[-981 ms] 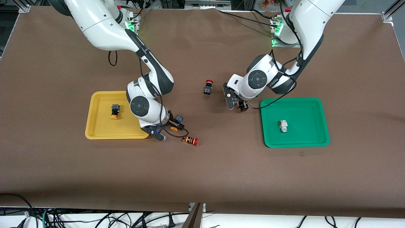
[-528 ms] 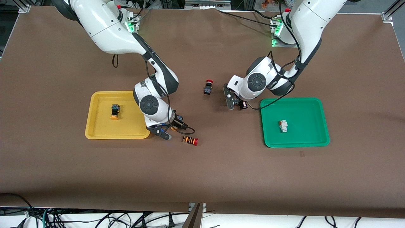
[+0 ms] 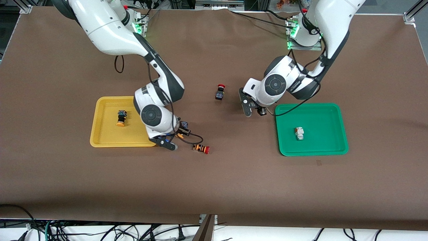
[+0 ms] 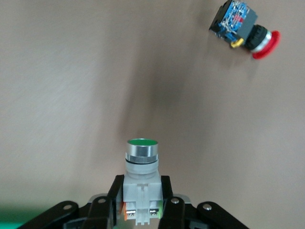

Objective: Place green and yellow buttons in trays
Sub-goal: 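Place the yellow button in the yellow tray while the left places green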

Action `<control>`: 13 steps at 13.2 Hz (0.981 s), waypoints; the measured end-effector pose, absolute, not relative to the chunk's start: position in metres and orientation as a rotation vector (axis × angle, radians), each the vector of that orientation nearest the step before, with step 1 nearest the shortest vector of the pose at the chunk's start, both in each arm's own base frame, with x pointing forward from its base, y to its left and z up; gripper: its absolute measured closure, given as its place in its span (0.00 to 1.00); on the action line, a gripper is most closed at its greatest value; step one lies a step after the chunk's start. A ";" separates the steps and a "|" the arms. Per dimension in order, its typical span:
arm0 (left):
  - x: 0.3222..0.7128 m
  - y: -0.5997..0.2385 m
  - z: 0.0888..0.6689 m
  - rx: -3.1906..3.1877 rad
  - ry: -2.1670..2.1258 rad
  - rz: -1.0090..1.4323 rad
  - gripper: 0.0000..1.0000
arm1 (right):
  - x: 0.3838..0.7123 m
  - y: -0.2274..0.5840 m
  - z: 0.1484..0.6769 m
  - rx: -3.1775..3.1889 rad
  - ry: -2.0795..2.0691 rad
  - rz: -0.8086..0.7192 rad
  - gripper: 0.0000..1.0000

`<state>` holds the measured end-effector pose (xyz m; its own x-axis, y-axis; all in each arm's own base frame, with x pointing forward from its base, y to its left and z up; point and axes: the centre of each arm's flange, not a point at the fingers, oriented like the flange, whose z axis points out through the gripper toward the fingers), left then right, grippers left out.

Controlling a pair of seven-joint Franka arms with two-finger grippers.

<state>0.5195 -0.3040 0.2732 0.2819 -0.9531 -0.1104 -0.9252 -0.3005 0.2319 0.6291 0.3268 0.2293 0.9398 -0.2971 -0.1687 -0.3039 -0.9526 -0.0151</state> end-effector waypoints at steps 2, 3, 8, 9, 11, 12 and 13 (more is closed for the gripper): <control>0.548 -0.272 0.324 2.468 -1.707 -0.445 0.65 | 0.640 0.270 0.240 -3.127 0.286 0.357 0.60; 0.562 -0.246 0.341 2.502 -1.649 -0.477 0.65 | 0.644 0.238 0.237 -3.148 0.223 0.397 0.60; 0.607 -0.086 0.312 2.647 -1.394 -0.583 0.65 | 0.620 0.152 0.192 -3.160 0.045 0.530 0.60; 0.614 -0.061 0.296 2.672 -1.376 -0.576 0.65 | 0.612 0.151 0.186 -3.160 0.042 0.526 0.60; 0.625 -0.029 0.261 2.671 -1.364 -0.512 0.65 | 0.605 0.151 0.190 -3.161 0.037 0.505 0.45; 0.628 -0.021 0.244 2.661 -1.359 -0.486 0.65 | 0.609 0.151 0.206 -3.161 0.039 0.466 0.34; 0.629 -0.020 0.234 2.650 -1.359 -0.472 0.65 | 0.616 0.151 0.233 -3.160 0.042 0.408 0.23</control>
